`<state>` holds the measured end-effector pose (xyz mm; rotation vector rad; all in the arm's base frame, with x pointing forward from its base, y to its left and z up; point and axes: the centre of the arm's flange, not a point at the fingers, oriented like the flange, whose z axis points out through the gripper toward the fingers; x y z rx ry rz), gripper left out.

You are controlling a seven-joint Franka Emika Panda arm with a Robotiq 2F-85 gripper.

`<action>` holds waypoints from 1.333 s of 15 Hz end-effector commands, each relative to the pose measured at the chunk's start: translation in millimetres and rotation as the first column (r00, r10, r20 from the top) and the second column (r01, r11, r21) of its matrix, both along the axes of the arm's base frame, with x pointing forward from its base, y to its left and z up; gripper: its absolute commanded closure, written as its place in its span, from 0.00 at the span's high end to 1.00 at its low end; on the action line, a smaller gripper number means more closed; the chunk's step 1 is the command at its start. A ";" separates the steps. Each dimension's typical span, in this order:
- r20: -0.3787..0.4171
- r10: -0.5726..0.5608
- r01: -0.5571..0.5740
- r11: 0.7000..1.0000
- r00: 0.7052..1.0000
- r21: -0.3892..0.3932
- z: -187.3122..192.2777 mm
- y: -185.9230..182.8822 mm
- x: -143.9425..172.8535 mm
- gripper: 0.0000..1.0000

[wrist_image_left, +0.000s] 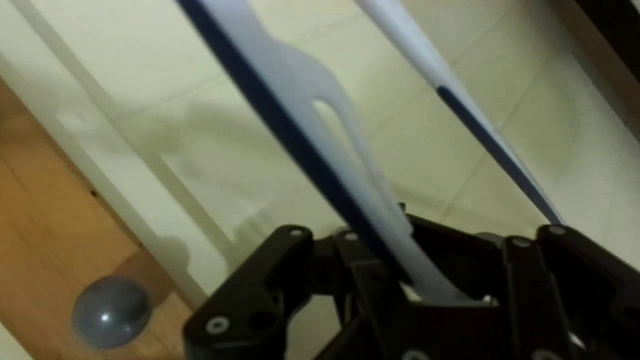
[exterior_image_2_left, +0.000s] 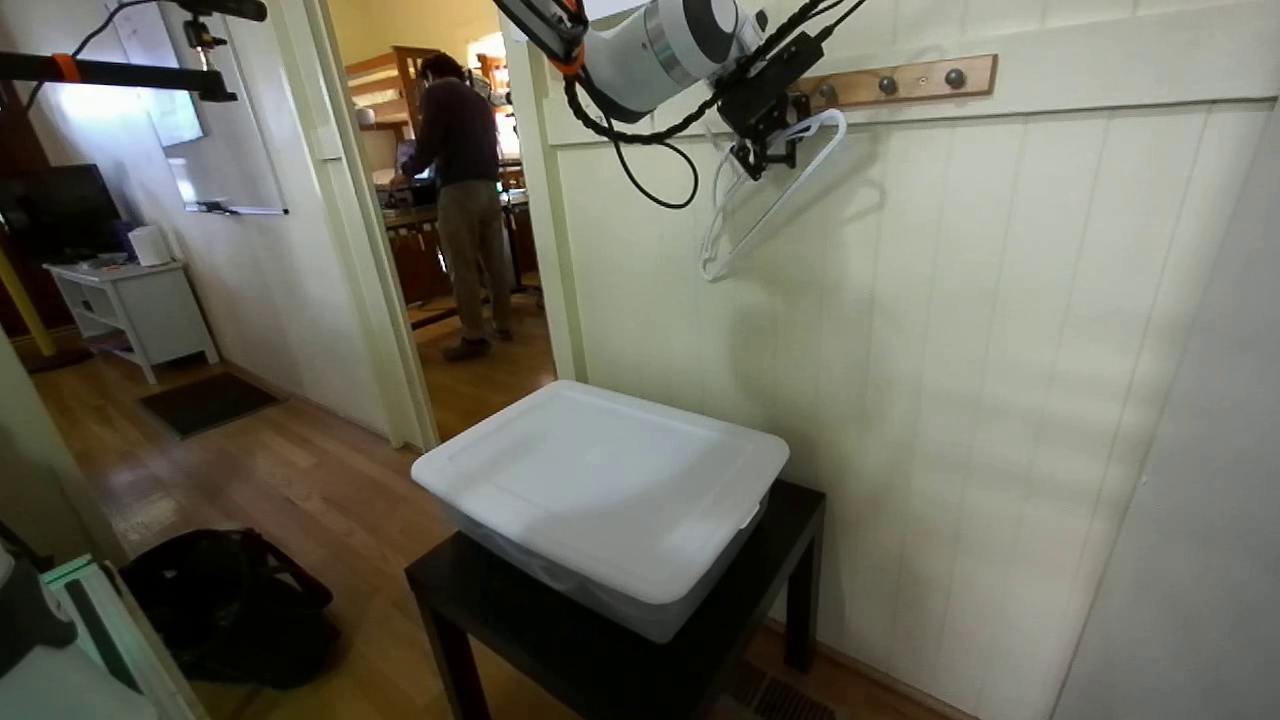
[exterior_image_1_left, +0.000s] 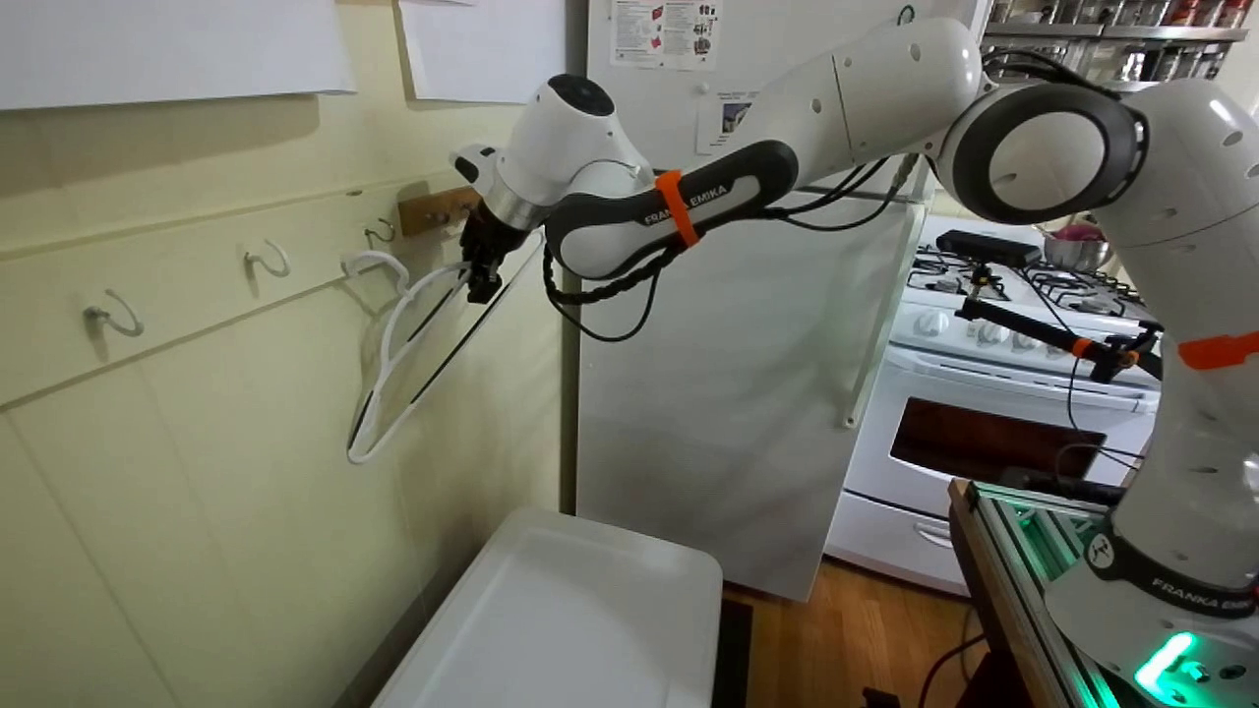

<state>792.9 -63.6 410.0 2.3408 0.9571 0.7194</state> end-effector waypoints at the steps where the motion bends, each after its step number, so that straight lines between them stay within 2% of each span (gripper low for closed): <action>1: -0.028 0.008 -0.007 1.000 1.000 0.011 -1.4 -10.5 16.5 0.00; 5: -0.010 -0.003 0.004 1.000 1.000 0.004 0.7 -18.0 18.5 0.00; 9: 0.025 -0.036 0.036 0.999 0.999 -0.021 19.4 -23.4 10.8 0.00; 15: 0.035 -0.037 0.038 0.999 0.999 -0.022 27.4 -23.5 12.0 0.00; 20: 0.027 -0.064 0.063 0.998 0.998 0.027 33.4 -17.9 0.8 0.00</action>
